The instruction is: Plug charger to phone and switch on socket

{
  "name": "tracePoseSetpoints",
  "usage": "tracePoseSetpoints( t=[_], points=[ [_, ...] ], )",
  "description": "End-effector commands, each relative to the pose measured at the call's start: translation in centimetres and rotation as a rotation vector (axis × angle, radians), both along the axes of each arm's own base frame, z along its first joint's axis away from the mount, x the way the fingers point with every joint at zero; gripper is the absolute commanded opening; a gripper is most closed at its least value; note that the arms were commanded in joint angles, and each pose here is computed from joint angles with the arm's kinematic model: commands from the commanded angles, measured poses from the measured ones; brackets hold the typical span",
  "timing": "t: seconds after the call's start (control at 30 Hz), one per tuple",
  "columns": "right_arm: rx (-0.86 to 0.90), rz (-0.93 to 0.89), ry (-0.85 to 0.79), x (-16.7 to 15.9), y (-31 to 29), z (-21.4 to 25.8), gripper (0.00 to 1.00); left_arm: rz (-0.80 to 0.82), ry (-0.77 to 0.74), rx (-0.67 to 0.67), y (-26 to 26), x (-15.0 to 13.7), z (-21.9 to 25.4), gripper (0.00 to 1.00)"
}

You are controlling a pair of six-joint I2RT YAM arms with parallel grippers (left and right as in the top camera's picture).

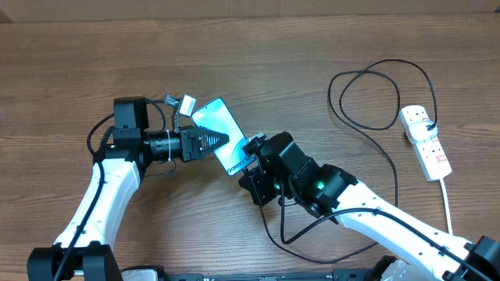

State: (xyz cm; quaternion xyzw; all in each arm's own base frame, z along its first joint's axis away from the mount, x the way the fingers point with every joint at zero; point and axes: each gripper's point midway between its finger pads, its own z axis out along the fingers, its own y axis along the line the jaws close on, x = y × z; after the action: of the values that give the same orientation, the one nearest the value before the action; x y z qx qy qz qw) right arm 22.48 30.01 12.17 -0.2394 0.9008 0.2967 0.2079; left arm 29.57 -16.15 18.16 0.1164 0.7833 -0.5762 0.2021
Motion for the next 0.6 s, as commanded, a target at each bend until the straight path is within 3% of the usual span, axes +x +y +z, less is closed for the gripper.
tracePoseSetpoints(
  t=[0.0,0.57],
  points=[
    [0.131,-0.071,-0.190,4.29,1.97,6.77,0.04,-0.117,0.033,-0.102,-1.68,-2.71,0.85,0.04],
    [0.125,-0.082,-0.167,4.10,1.82,6.48,0.04,-0.112,0.021,-0.096,-1.65,-2.46,0.85,0.04]
  ],
)
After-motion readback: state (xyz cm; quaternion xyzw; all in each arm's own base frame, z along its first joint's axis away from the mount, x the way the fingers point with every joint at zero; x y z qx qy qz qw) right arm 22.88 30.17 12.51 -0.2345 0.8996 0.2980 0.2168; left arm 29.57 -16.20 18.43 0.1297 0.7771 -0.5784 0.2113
